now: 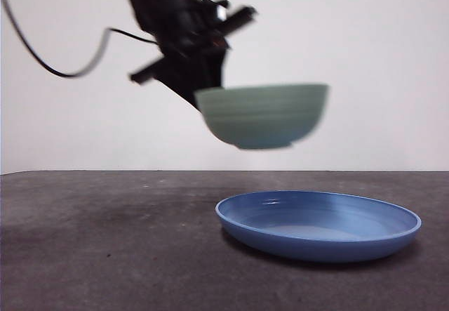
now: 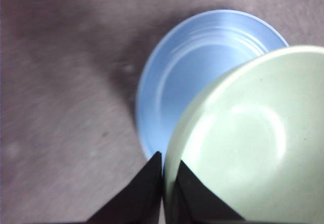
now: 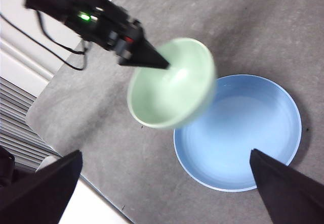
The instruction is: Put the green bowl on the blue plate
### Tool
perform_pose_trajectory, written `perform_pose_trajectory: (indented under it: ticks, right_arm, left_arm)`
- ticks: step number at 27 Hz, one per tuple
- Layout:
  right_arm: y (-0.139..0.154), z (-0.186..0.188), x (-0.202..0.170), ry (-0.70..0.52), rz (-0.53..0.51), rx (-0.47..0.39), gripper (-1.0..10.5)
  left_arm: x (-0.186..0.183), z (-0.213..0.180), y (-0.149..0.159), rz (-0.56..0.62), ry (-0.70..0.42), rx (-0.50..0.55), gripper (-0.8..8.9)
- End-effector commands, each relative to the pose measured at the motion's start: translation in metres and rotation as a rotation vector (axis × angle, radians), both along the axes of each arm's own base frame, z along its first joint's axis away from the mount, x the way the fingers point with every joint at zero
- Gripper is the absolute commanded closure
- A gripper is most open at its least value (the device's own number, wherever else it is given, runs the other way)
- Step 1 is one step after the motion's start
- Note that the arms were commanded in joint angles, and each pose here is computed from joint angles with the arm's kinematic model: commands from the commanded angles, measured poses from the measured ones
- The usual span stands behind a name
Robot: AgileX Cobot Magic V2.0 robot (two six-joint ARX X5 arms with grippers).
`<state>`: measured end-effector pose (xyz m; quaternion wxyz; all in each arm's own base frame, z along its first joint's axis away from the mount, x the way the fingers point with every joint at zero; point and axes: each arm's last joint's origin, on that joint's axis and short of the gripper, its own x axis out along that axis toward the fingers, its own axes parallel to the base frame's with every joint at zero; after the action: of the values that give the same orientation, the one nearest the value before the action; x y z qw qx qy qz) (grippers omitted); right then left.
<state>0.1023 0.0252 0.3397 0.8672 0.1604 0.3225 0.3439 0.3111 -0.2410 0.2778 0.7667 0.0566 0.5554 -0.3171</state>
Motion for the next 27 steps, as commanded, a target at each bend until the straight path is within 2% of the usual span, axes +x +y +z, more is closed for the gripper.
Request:
perform_pose_trajectory:
  ticks: [1,7,15,23,25,27]
  right_arm:
    - [0.0,0.005,0.0,-0.02,0.003,0.002,3.2]
    - [0.0,0.005,0.0,-0.019,0.004,0.002,3.2]
    - [0.0,0.005,0.0,-0.022,0.006,0.0,3.2]
    - [0.0,0.005,0.0,-0.022,0.006,0.0,3.2]
    - [0.0,0.005,0.0,-0.022,0.006,0.0,3.2]
    - [0.0,0.005,0.0,-0.022,0.006,0.0,3.2]
  left_arm:
    - [0.006,-0.009,-0.024,-0.029,0.001,0.007,7.98]
    - [0.012,-0.041,-0.053,-0.053,0.011,0.088,7.98]
    - [0.022,-0.076,-0.067,-0.067,0.029,0.105,7.97]
    - [0.022,-0.077,-0.069,-0.069,0.021,0.097,7.89]
    - [0.022,-0.077,-0.068,-0.067,0.029,0.094,7.65]
    - [0.022,-0.077,-0.069,-0.074,0.048,0.067,6.17]
